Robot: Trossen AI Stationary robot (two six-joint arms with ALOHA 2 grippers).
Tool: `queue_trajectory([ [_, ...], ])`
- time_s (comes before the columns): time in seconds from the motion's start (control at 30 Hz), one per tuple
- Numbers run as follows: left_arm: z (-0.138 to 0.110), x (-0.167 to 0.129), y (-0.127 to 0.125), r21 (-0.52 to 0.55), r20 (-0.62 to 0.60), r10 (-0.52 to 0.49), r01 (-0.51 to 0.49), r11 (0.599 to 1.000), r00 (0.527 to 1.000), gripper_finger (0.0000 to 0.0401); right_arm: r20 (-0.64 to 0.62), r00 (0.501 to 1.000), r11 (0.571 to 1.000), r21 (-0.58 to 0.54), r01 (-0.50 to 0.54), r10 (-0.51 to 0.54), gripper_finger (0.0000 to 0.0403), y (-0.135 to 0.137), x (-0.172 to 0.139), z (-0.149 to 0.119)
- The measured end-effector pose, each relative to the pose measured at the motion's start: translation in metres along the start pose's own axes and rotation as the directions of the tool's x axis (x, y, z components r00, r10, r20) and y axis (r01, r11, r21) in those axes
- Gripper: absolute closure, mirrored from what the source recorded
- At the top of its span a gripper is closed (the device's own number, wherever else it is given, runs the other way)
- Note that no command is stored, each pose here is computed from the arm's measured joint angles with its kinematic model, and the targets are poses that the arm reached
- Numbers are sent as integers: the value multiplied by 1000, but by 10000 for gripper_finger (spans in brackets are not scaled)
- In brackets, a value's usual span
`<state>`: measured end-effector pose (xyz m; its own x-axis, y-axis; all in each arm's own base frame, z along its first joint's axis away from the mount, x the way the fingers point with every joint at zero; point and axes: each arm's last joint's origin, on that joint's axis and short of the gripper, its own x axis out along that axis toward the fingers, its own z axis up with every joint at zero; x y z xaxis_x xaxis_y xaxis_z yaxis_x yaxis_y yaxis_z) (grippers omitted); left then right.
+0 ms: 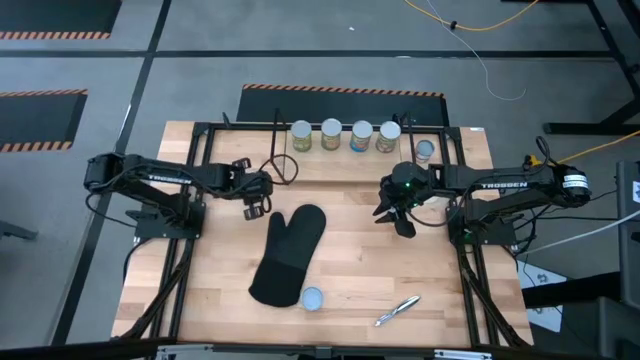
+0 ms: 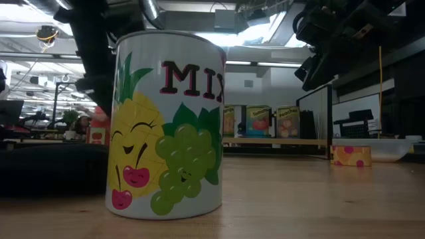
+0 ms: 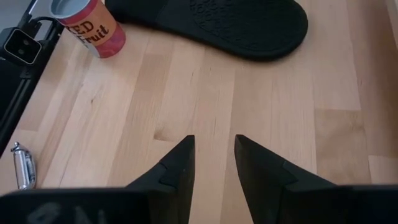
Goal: Pick and place cans onto a shelf
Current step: Put the small canned tomatoes on the shelf
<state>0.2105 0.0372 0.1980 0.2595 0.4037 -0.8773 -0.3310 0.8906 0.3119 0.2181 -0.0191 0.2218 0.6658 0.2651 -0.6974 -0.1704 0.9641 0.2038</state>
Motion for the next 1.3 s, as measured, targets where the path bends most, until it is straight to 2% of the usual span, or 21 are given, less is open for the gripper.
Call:
queue_trajectory([
  [0.23,-1,8,5,-106,-57,-10,4,994,998,303,3,1000,1000,3,0,0,285,0,0,0],
  [0.6,-2,10,9,-263,-80,-19,-3,965,997,303,8,1000,1000,1,1,-1,285,0,0,1],
  [0.87,-6,10,9,-301,-121,-26,-12,953,992,303,7,1000,1000,1,1,-1,285,0,0,1],
  [1.3,-6,10,8,-351,-121,-34,-11,936,992,303,7,1000,1000,1,1,-1,285,0,0,1],
])
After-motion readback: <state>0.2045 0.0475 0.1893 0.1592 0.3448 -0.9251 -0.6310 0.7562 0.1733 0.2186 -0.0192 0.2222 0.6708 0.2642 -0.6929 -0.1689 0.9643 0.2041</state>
